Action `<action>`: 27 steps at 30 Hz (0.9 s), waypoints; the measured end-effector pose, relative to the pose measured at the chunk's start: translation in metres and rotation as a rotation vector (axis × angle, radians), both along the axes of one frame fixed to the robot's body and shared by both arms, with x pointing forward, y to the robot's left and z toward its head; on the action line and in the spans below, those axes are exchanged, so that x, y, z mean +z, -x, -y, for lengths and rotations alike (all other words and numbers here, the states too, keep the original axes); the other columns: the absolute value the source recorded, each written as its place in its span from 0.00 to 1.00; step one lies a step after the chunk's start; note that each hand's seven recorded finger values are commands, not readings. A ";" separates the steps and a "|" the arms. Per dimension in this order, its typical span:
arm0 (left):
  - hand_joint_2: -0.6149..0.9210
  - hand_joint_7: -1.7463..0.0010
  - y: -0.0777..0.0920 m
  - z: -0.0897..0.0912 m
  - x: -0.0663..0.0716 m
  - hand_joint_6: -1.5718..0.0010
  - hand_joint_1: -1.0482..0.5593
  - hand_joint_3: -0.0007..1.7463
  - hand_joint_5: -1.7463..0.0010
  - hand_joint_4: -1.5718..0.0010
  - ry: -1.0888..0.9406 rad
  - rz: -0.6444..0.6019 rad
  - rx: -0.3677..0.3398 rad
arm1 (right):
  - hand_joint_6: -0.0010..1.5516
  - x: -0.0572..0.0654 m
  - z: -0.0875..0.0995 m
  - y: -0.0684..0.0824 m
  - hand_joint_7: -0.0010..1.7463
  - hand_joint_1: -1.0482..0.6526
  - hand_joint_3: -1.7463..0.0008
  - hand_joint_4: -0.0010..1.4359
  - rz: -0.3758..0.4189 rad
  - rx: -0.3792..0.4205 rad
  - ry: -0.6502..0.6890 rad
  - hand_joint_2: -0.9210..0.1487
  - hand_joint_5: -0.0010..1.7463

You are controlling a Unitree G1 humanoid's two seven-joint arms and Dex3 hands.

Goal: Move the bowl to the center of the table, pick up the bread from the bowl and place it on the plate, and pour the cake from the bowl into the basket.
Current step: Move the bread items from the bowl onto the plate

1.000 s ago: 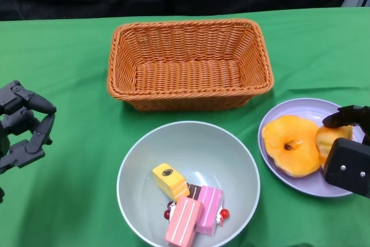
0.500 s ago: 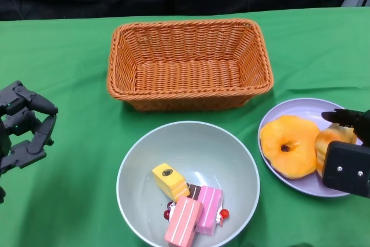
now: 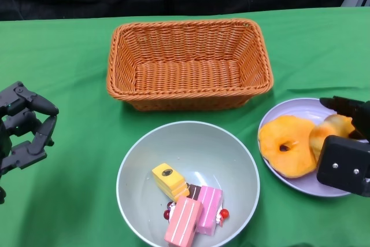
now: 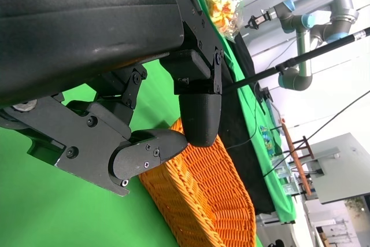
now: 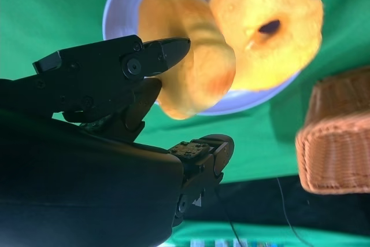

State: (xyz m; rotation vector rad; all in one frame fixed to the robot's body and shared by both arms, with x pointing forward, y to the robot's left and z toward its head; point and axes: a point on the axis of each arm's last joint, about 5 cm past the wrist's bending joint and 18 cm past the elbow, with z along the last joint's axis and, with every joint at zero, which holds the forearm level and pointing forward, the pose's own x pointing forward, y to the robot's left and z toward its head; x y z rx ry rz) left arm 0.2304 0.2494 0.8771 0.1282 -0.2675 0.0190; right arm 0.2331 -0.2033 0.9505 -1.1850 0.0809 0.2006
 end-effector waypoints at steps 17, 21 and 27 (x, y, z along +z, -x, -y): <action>0.84 0.16 0.001 -0.002 -0.001 0.58 0.53 0.50 0.00 0.52 -0.005 -0.001 0.003 | 0.23 0.022 0.000 0.005 0.01 0.37 0.99 0.48 0.015 0.014 -0.005 0.01 0.01; 0.84 0.16 0.001 -0.002 -0.001 0.58 0.53 0.50 0.00 0.52 -0.004 -0.001 0.003 | 0.24 0.022 0.001 0.005 0.01 0.37 1.00 0.49 -0.002 0.002 -0.011 0.01 0.02; 0.84 0.17 0.001 -0.002 -0.001 0.57 0.53 0.49 0.01 0.52 -0.005 -0.001 0.003 | 0.24 0.022 0.002 0.005 0.00 0.37 0.99 0.49 -0.008 0.002 -0.024 0.00 0.01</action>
